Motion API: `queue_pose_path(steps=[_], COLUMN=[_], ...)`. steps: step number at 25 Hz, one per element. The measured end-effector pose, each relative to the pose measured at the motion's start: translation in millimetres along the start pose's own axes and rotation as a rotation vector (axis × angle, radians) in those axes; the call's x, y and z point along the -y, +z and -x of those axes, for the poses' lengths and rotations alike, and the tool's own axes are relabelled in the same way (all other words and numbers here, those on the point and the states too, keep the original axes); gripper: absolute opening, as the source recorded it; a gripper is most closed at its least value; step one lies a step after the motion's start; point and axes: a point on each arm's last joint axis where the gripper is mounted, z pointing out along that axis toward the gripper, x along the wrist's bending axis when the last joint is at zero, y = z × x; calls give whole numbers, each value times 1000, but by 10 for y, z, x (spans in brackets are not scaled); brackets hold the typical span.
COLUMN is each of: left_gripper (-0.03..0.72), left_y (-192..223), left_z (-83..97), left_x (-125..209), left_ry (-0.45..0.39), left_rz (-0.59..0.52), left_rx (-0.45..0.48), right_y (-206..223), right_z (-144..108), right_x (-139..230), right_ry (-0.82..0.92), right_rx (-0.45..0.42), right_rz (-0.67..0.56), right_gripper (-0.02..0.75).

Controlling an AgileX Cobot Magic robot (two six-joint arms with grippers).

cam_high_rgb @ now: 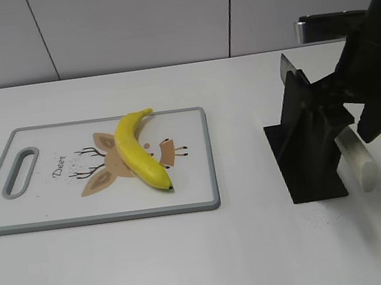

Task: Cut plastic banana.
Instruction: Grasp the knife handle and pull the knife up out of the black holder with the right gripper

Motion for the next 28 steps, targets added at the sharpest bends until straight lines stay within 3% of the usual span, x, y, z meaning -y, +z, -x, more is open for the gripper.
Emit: queue_pose_path(steps=[4,12,28], left_gripper=[580,580,580], left_y=[0,0,0], left_z=[0,0,0], left_x=[0,0,0], left_ry=[0,0,0], left_rz=[0,0,0], left_rx=[0,0,0], right_y=[112,152,-35], right_z=[4,13,-16], right_x=[-33,-38,-54], right_ry=[10,29,39], right_rx=[6,17,14], right_rz=[-29,-50,-67], right_gripper=[500,192,191])
